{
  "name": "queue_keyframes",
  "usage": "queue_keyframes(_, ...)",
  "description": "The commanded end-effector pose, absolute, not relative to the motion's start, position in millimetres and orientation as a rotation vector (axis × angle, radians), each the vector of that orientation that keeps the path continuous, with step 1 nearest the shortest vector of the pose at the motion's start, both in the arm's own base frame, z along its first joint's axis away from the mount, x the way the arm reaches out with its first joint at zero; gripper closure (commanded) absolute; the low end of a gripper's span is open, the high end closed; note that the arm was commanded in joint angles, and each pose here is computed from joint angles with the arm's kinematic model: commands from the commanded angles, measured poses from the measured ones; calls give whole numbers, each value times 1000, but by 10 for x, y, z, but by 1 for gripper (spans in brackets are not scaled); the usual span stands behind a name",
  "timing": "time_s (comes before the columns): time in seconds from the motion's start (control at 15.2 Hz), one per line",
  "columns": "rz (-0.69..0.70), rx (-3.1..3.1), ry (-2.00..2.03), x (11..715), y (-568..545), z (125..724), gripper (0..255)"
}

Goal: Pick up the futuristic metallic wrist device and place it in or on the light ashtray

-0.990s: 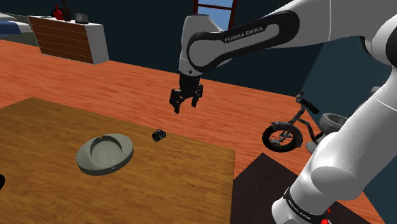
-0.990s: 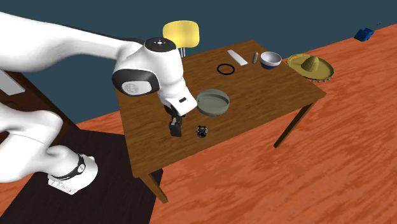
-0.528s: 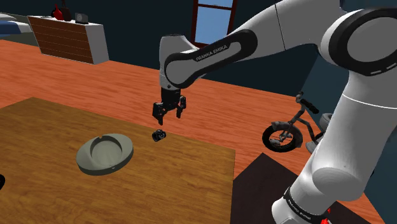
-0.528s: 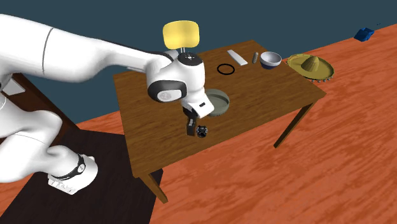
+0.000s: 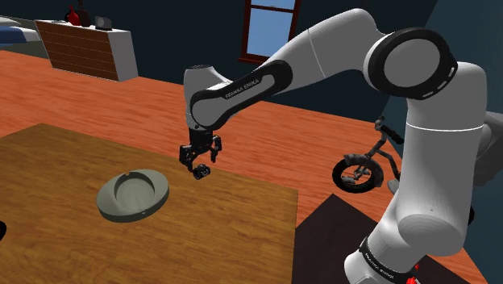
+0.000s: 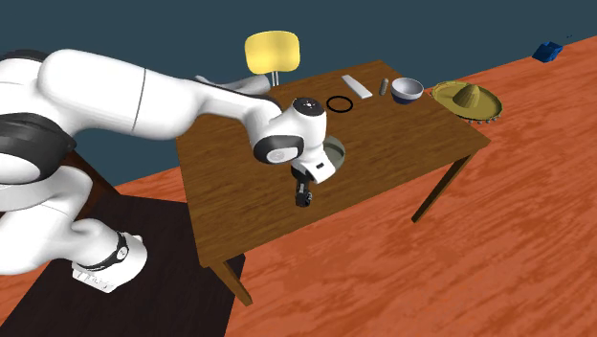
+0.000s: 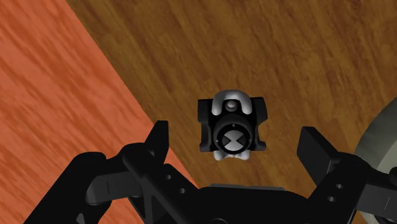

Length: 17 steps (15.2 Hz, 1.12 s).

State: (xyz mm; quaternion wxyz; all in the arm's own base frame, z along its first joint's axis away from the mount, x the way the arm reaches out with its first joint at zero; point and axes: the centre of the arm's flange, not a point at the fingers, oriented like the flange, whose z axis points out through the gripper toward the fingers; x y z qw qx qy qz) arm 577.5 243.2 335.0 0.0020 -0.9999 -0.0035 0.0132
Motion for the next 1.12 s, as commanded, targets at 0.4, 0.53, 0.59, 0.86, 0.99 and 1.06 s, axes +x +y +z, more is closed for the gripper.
queue_keyframes(0.4, 41, -3137, -11, 5773, 2438, 3064, 0)
queue_keyframes(0.53, 41, -3137, -11, 5773, 2438, 3064, 0)
queue_keyframes(0.59, 41, -3137, -11, 5773, 2438, 3064, 0)
queue_keyframes(0.86, 41, -3137, -11, 5773, 2439, 3064, 255)
queue_keyframes(0.99, 41, -3137, -11, 5773, 2439, 3064, 255)
queue_keyframes(1.06, 41, -3137, -11, 5773, 2438, 3064, 255)
